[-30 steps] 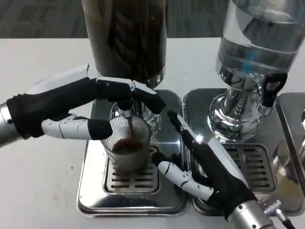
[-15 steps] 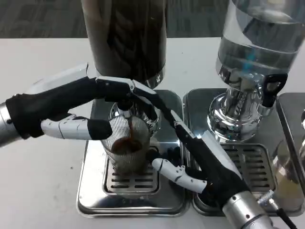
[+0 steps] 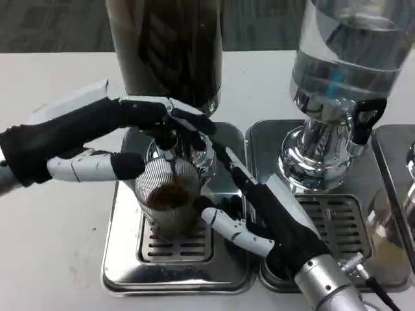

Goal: Grasp the cup under the faucet to collect the drink, then remove the cup.

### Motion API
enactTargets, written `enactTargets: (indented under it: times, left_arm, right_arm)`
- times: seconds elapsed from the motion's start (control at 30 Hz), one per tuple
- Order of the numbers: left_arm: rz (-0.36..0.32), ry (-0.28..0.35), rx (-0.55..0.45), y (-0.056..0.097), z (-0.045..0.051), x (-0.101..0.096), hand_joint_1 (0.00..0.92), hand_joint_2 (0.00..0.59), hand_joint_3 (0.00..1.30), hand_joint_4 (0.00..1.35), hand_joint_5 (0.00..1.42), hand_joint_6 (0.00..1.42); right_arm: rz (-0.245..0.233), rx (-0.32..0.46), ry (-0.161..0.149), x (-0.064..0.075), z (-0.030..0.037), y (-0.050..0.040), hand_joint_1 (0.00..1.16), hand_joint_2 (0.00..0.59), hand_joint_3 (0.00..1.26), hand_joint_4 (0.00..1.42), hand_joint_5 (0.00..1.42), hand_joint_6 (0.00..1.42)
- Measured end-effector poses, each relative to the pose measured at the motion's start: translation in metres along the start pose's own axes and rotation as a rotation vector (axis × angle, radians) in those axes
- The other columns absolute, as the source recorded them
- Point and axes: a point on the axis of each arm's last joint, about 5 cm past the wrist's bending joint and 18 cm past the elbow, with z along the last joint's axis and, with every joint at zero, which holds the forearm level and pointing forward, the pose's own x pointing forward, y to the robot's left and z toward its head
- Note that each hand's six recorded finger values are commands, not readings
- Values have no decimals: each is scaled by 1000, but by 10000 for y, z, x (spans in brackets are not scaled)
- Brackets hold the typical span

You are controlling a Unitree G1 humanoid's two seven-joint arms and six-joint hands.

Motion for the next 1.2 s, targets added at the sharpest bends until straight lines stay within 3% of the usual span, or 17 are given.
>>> enactTargets:
  times: [0.2, 0.3, 0.43, 0.6, 0.73, 0.87, 1.0, 1.2]
  left_arm:
    - [123, 23, -13, -28, -27, -131, 0, 81, 336, 339, 273, 151]
    - [244, 21, -10, -21, -24, -234, 0, 80, 336, 328, 291, 167]
    - [355, 21, -15, -40, -23, -333, 0, 81, 336, 338, 314, 181]
    - [406, 32, -16, -56, -22, -397, 0, 90, 350, 372, 363, 196]
    - [450, 47, -24, -93, -26, -463, 0, 91, 374, 426, 424, 303]
    - [511, 70, -25, -134, -17, -558, 0, 90, 475, 591, 546, 417]
    - [546, 108, -31, -199, -19, -646, 0, 77, 527, 650, 570, 389]
    - [568, 159, -49, -296, -28, -752, 0, 77, 526, 608, 526, 347]
  right_arm:
    - [0, 1, -6, 19, 11, -1, 372, 263, 0, 0, 0, 0]
    - [-1, 3, -9, 25, 15, -4, 391, 265, 0, 0, 0, 0]
    - [-1, 3, -13, 32, 20, -5, 415, 257, 0, 0, 0, 0]
    - [1, 1, -19, 44, 31, -5, 419, 257, 0, 0, 0, 0]
    - [1, 1, -19, 46, 32, -6, 420, 257, 0, 0, 0, 0]
    - [2, 1, -21, 51, 34, -7, 426, 254, 0, 0, 0, 0]
    - [13, 3, -12, 60, 16, 0, 431, 252, 0, 0, 0, 0]
    - [18, -2, -17, 79, 24, -3, 436, 250, 0, 0, 0, 0]
